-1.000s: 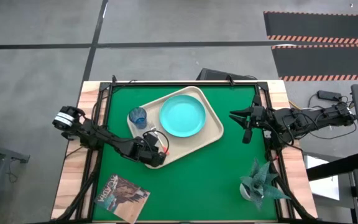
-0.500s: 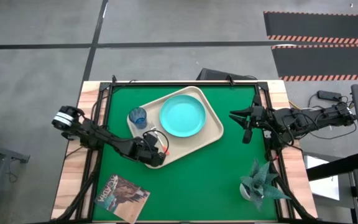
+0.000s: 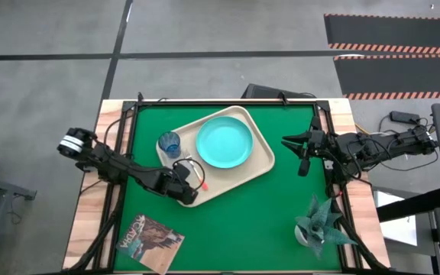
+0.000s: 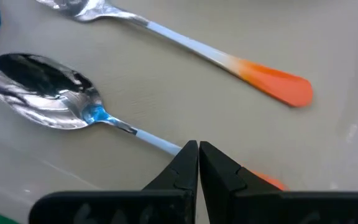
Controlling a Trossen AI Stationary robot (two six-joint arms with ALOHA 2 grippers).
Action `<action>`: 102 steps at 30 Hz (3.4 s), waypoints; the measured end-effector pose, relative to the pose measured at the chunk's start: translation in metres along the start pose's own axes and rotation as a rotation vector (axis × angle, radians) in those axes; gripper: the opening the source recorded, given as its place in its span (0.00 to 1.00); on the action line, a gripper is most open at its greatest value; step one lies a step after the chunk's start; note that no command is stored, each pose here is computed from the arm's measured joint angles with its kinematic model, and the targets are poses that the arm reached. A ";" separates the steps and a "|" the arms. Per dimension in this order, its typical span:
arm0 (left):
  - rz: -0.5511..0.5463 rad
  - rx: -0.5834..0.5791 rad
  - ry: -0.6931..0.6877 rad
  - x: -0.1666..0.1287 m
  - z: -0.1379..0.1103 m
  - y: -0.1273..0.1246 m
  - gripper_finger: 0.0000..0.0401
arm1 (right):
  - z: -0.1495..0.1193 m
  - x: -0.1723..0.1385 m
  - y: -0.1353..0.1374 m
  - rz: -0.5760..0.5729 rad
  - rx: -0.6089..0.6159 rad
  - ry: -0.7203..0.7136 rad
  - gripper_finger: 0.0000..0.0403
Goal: Pick and place plate/cup/fork/spoon on tray
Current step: Adjust the position of the spoon and fork on the white tray
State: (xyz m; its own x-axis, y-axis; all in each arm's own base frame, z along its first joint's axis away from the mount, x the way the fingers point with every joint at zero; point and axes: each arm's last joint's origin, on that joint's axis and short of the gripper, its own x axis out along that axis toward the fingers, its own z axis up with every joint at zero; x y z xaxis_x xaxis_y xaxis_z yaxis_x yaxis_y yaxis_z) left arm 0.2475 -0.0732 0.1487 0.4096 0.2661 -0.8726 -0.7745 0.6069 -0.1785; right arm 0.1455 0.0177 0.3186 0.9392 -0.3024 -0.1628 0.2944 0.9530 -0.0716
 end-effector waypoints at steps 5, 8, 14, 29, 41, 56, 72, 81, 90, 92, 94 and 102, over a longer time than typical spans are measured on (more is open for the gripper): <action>-0.020 0.017 -0.003 -0.006 0.002 0.000 0.00 | 0.000 0.000 0.000 0.000 0.002 0.000 0.15; -0.018 0.029 -0.004 -0.010 0.004 0.002 0.00 | 0.000 0.000 0.000 0.000 0.001 0.000 0.15; 0.014 0.047 0.001 -0.019 0.005 0.009 0.00 | 0.000 0.000 0.000 0.000 0.000 0.001 0.15; 0.051 0.051 -0.054 -0.020 0.007 0.013 0.00 | 0.000 0.000 0.000 0.000 -0.012 0.002 0.15; 0.104 0.071 -0.080 -0.014 0.002 0.023 0.00 | 0.000 0.000 0.000 0.000 -0.012 0.003 0.15; 0.106 0.064 -0.138 -0.015 0.005 0.020 0.00 | 0.000 0.000 0.000 0.000 -0.017 0.003 0.15; -0.083 0.015 -0.398 -0.009 0.020 -0.015 0.00 | 0.000 0.000 0.000 0.000 -0.026 0.004 0.15; -0.034 0.024 -0.330 0.016 0.009 -0.020 0.00 | -0.001 0.000 0.000 0.000 -0.028 0.009 0.15; 0.014 0.001 -0.286 0.033 0.000 -0.015 0.00 | -0.001 0.000 0.000 0.000 -0.029 0.010 0.15; 0.013 0.000 -0.284 0.035 -0.001 -0.017 0.00 | -0.001 0.000 0.000 0.000 -0.029 0.010 0.15; 0.014 0.001 -0.282 0.035 -0.001 -0.017 0.00 | -0.001 0.000 0.000 0.000 -0.029 0.010 0.15; -0.009 -0.008 -0.297 0.031 0.003 -0.020 0.00 | -0.001 0.000 0.000 0.000 -0.029 0.010 0.15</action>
State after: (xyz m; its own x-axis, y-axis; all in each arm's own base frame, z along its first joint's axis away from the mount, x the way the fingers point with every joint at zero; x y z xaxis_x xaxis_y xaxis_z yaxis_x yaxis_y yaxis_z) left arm 0.2768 -0.0750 0.1269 0.5385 0.4688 -0.7002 -0.7735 0.6046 -0.1901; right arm 0.1453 0.0176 0.3176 0.9374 -0.3029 -0.1721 0.2892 0.9520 -0.1003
